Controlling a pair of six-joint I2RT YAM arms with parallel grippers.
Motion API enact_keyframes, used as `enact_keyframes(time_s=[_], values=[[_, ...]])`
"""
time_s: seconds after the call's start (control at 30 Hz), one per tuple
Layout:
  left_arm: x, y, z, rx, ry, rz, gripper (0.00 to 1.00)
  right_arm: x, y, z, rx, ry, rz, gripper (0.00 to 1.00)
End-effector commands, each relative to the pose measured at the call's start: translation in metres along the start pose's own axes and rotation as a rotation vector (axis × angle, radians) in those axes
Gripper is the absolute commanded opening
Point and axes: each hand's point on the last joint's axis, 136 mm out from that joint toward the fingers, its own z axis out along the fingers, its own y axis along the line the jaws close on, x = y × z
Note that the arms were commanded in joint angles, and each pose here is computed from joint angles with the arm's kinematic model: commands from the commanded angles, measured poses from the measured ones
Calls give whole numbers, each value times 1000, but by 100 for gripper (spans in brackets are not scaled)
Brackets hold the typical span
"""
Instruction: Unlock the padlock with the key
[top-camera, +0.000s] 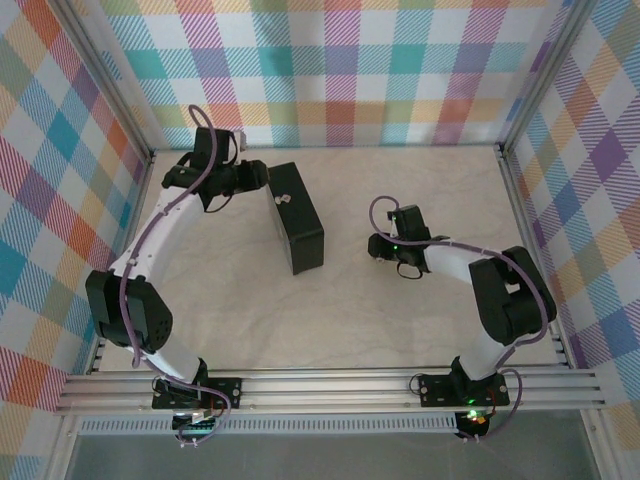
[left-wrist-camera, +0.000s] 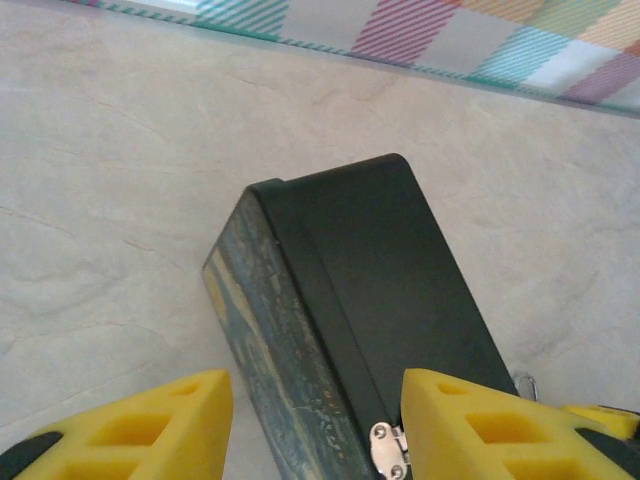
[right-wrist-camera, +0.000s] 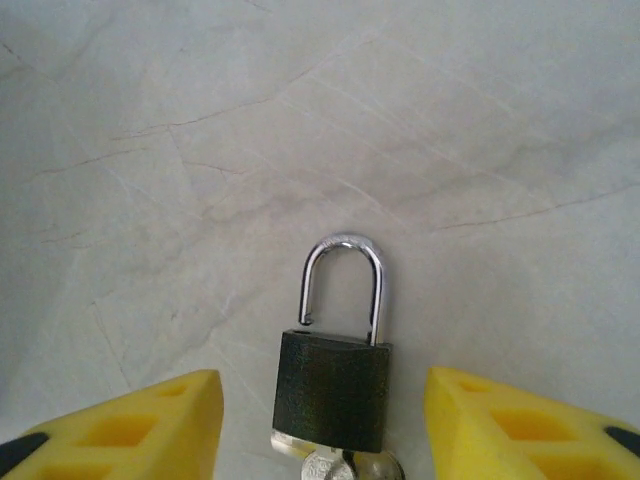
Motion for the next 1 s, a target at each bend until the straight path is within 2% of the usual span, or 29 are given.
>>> enact_keyframes(time_s=[0.0,0.03,0.07,0.1,0.27,0.43,0.7,0.97], values=[[8,15,-8,-62,13,2,48,-40,31,-35,-53,-85,-99,67],[9,16,-7,-68,15,-1,48,-49,48,-46,-91,-104,-129,76],[10,18,-6,-74,18,-5,49,-56,64,-55,-128,-118,-159,92],[10,20,-5,-79,18,-10,49,-60,79,-63,-159,-123,-187,100],[15,33,-5,-114,13,-45,49,-62,161,-90,-292,-146,-321,100],[23,40,-4,-113,24,-67,49,-54,213,-87,-326,-133,-393,100],[24,42,-10,-117,24,-53,48,-45,243,-57,-245,-106,-508,100],[24,42,-12,-112,21,-50,48,-24,239,-31,-156,-41,-553,100]])
